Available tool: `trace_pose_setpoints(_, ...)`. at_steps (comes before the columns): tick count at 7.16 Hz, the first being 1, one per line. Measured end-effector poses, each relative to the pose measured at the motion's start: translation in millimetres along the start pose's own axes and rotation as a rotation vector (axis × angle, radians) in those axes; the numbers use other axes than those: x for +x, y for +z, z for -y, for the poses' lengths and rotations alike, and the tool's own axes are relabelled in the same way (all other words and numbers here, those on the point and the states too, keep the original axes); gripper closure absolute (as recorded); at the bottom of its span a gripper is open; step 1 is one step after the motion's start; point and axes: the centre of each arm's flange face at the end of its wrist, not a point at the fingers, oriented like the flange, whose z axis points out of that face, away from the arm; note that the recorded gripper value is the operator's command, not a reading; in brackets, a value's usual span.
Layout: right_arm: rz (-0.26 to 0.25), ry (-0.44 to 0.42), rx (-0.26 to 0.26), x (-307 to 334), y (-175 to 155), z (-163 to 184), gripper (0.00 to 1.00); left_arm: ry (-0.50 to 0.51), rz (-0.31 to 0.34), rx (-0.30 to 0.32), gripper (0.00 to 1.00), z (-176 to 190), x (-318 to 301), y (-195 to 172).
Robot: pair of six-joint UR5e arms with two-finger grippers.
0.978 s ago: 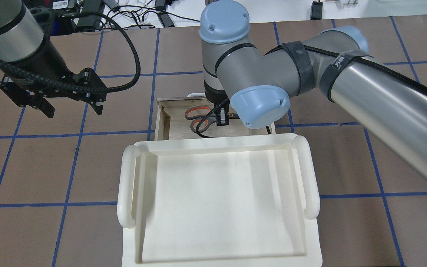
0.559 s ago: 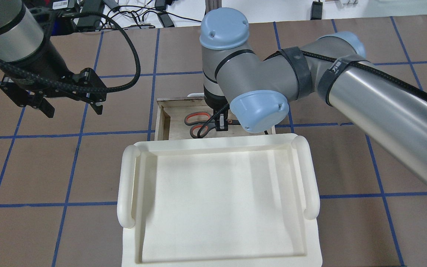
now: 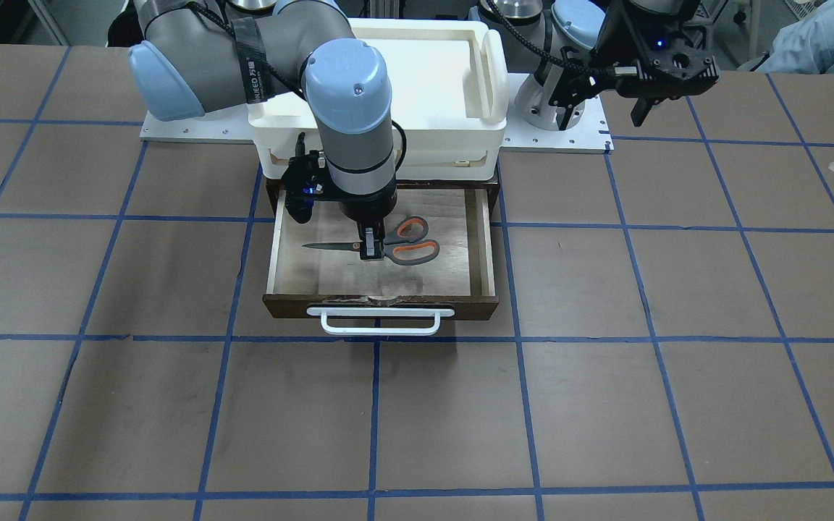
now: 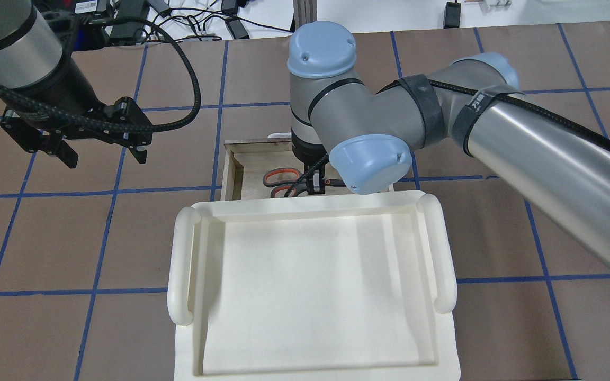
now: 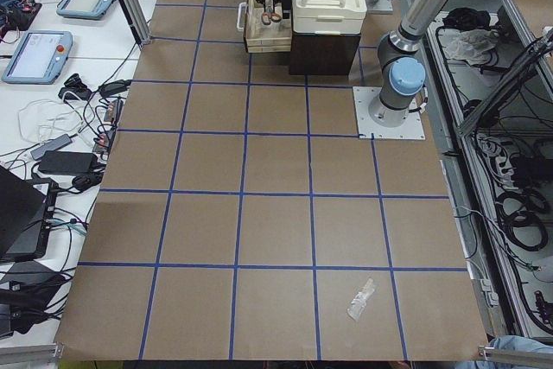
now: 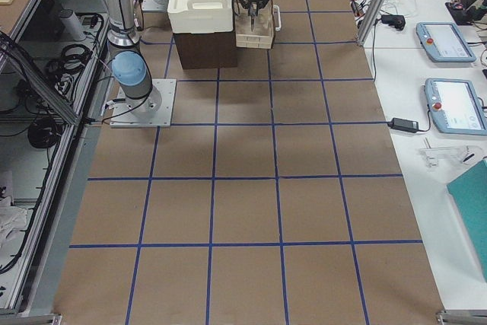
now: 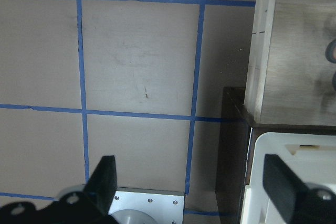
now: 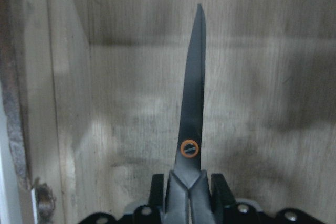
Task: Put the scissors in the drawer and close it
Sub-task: 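Lower the scissors into the drawer and open the right gripper, then raise the right gripper away while the left gripper moves toward the drawer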
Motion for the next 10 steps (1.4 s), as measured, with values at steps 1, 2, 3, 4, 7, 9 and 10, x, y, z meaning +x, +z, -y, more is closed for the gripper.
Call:
trace_pose_setpoints(1, -0.006, -0.002, 0.001, -1, 5, 0, 0.95, 0.0, 0.0, 0.0, 0.0, 0, 0, 0)
trace_pose_setpoints(2, -0.017, -0.001, 0.003, -4, 14, 0, 0.69, 0.001, 0.0, 0.0, 0.0, 0, 0, 0)
trace_pose_setpoints(3, -0.028, 0.003, 0.006, -7, 21, 0, 0.44, 0.0, 0.0, 0.0, 0.0, 0, 0, 0)
trace_pose_setpoints(4, -0.036, 0.007, 0.007, -7, 25, 0, 0.35, 0.0, 0.001, 0.0, 0.0, 0, 0, 0)
trace_pose_setpoints(7, -0.069, 0.007, -0.023, -5, 27, -3, 0.01, -0.001, 0.001, 0.0, 0.0, 0, 0, 0)
trace_pose_setpoints(9, -0.042, 0.014, -0.039, -10, 7, 2, 0.01, 0.0, 0.001, 0.0, 0.0, 0, 0, 0)
trace_pose_setpoints(10, -0.026, 0.003, -0.039, -12, -12, 12, 0.0, 0.001, 0.0, 0.001, 0.0, 0, 0, 0)
